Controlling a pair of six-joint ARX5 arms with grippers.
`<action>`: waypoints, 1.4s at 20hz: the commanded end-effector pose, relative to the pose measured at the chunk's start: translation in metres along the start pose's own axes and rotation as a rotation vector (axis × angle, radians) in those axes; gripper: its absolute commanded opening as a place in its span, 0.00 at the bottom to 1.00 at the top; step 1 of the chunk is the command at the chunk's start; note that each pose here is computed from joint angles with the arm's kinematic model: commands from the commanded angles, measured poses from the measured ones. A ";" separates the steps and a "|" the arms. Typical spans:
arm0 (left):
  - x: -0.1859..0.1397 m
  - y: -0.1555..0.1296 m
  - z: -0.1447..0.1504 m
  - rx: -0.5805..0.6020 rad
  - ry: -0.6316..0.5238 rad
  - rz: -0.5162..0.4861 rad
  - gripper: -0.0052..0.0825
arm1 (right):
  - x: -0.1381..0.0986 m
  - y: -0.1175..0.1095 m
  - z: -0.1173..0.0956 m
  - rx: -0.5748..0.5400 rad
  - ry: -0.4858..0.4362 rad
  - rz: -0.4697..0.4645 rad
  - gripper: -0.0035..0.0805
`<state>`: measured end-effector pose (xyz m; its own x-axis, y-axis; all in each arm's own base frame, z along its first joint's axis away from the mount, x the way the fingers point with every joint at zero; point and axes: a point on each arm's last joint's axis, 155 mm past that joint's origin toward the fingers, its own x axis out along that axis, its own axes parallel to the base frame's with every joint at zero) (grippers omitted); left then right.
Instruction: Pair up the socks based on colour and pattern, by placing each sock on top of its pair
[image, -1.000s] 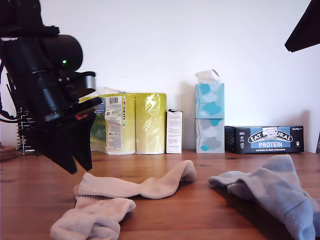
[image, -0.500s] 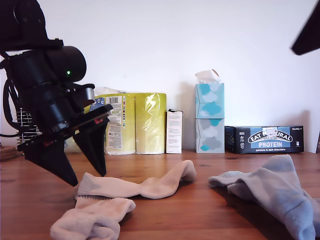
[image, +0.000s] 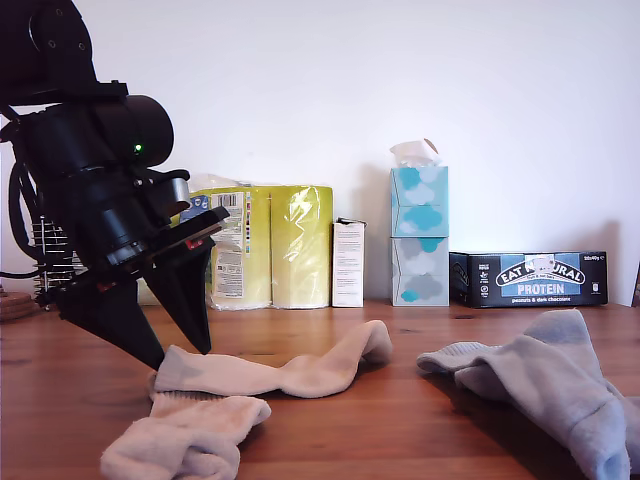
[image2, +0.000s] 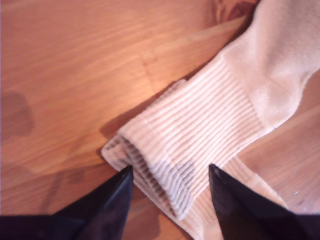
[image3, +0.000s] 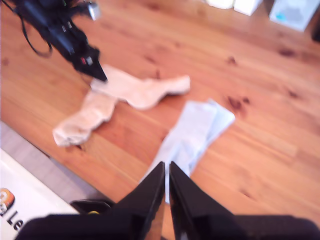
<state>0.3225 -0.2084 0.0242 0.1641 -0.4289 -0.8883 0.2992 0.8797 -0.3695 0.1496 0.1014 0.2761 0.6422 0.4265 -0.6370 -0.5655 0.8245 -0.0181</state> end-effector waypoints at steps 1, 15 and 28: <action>0.012 0.002 -0.010 -0.010 0.037 0.003 0.48 | -0.004 -0.001 -0.001 -0.005 0.017 -0.004 0.03; -0.024 -0.045 0.028 0.214 0.022 -0.048 0.04 | -0.010 -0.005 0.000 -0.019 0.017 -0.028 0.03; -0.145 -0.122 -0.030 0.859 0.062 -0.148 0.04 | -0.010 -0.011 -0.003 -0.070 0.030 -0.058 0.03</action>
<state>0.2439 -0.2428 0.1820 0.0344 -0.4723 -0.8808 0.9049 0.3888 -0.1732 0.1477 0.0865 0.2782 0.6556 0.3628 -0.6622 -0.5590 0.8228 -0.1027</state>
